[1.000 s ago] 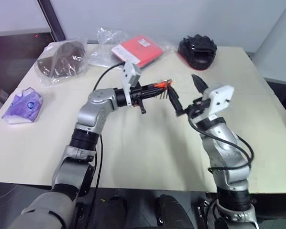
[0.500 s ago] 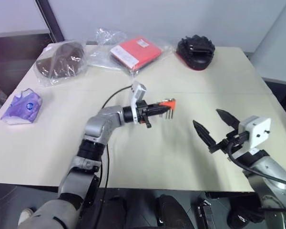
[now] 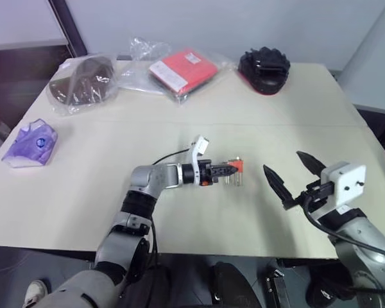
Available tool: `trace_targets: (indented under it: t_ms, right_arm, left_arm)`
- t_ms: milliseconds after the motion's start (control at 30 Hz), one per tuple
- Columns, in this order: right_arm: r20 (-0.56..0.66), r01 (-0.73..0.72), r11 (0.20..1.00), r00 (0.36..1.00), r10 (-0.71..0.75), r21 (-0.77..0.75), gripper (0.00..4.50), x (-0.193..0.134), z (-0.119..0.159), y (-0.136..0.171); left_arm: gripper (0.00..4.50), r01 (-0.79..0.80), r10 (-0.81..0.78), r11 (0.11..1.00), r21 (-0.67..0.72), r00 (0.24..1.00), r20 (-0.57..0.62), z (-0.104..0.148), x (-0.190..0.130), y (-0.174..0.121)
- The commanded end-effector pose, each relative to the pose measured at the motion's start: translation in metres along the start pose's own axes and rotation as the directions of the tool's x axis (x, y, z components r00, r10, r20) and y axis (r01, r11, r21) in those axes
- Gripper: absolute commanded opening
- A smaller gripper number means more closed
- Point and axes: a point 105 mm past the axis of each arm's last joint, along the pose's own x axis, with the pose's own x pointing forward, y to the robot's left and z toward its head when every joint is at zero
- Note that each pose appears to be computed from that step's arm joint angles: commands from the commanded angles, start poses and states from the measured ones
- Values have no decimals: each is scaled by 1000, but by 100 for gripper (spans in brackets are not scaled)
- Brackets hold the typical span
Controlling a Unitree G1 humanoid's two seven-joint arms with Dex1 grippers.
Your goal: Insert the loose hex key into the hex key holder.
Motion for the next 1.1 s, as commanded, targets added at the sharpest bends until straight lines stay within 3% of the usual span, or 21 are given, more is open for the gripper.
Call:
trace_targets:
  t_ms: [33,167,300,467,500,667,800,1100]
  right_arm:
    - [53,-6,1000,999,7,-30,446,-1,12,5]
    - [38,-23,999,999,25,-34,446,1,9,9]
    - [31,-36,999,999,37,-35,450,3,7,9]
    - [3,-72,996,997,73,-57,450,4,4,9]
    - [-12,-84,994,996,83,-66,450,3,3,9]
    - [-97,-145,981,986,133,-131,450,-1,-5,3]
    - [-204,-237,954,959,199,-184,450,-10,-11,-2]
    - [-389,-396,879,878,278,-265,450,-29,-5,-22]
  left_arm:
    - [0,-12,12,1000,22,1000,-8,2,-2,1]
    - [0,-41,42,999,12,999,-29,-3,-7,10]
    - [170,-51,53,998,49,998,-38,-6,-14,13]
    - [428,-95,97,986,140,995,-8,4,-27,19]
    - [448,-114,114,972,204,993,12,10,-31,21]
    - [448,-213,186,839,501,977,104,42,-52,23]
    - [448,-192,142,766,613,981,129,60,-70,8]
    - [448,-17,55,615,789,998,-21,59,-108,-31]
